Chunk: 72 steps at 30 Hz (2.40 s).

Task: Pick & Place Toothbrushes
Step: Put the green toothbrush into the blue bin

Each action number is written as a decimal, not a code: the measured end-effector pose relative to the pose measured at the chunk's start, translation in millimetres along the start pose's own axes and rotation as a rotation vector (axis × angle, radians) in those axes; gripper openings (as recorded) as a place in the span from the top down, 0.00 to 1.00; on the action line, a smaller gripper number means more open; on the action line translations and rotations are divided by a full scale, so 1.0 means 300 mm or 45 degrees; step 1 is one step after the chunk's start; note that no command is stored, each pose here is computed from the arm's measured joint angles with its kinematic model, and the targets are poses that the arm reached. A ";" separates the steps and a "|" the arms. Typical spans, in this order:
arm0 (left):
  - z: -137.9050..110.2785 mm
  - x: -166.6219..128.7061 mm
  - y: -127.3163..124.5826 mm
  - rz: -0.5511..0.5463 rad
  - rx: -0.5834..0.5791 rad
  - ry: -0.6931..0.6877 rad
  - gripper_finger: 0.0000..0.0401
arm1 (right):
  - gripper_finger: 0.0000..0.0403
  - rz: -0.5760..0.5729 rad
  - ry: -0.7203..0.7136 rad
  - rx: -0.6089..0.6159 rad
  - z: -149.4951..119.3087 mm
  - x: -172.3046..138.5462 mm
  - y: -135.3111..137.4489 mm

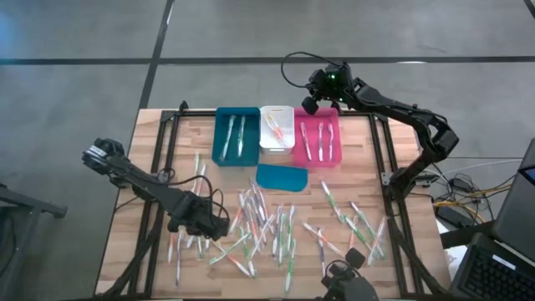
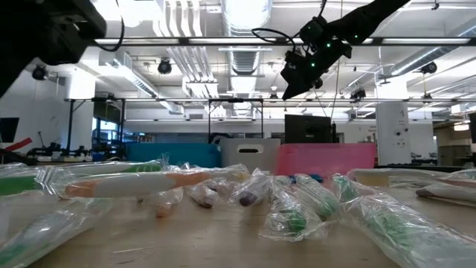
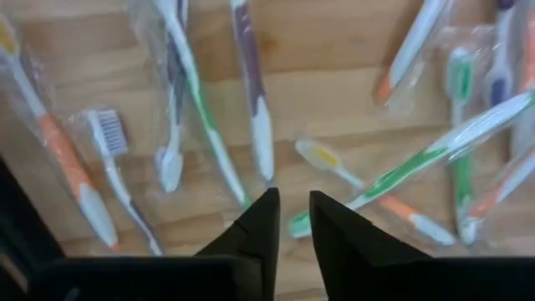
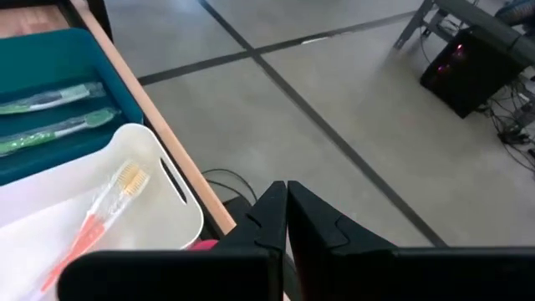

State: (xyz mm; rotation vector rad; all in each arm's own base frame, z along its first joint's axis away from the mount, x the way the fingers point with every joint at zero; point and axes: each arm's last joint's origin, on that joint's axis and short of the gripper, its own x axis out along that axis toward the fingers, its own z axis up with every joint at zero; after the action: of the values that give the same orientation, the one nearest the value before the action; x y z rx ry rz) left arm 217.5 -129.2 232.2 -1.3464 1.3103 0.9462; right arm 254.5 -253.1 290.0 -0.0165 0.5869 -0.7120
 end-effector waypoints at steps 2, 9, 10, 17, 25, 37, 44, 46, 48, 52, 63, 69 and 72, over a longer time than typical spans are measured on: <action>-0.001 0.000 0.003 0.010 -0.004 0.001 0.78 | 0.98 0.001 0.002 0.000 -0.001 0.000 0.000; 0.021 0.041 0.033 0.078 -0.050 -0.035 0.69 | 0.98 0.001 0.003 0.017 -0.001 0.000 0.000; 0.023 0.049 0.039 0.100 -0.053 -0.022 0.69 | 0.98 0.001 0.002 0.017 -0.001 0.000 0.000; 0.047 0.096 0.076 0.176 -0.071 -0.032 0.66 | 0.98 0.001 0.004 0.018 -0.001 0.000 0.000; 0.064 0.147 0.090 0.137 -0.101 -0.036 0.66 | 0.98 0.002 0.007 0.019 -0.002 0.000 0.001; 0.084 0.191 0.110 0.120 -0.153 -0.045 0.67 | 0.98 0.002 0.007 0.019 -0.003 0.000 0.001; 0.086 0.191 0.109 0.104 -0.155 -0.074 0.67 | 0.98 0.002 0.007 0.019 -0.003 0.000 0.001; 0.087 0.191 0.109 0.104 -0.155 -0.074 0.67 | 0.98 0.002 0.007 0.019 -0.003 0.001 0.001; 0.087 0.191 0.109 0.103 -0.155 -0.075 0.67 | 0.98 0.002 0.007 0.019 -0.003 0.001 0.001; 0.087 0.191 0.110 0.104 -0.155 -0.076 0.67 | 0.98 0.002 0.007 0.019 -0.003 0.001 0.001; 0.107 0.236 0.134 0.090 -0.162 -0.068 0.75 | 0.98 0.002 0.007 0.013 -0.003 0.001 0.001; 0.107 0.236 0.133 0.087 -0.158 -0.067 0.82 | 0.98 0.002 0.007 0.010 -0.003 0.001 0.001; 0.105 0.236 0.132 0.083 -0.156 -0.060 0.87 | 0.98 0.002 0.007 0.009 -0.003 0.001 0.001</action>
State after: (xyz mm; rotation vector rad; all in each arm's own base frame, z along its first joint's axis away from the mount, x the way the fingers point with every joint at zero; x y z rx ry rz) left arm 189.4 -110.6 151.9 -1.3725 1.2842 1.1116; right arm 254.3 -252.8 289.2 -0.0077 0.5892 -0.7129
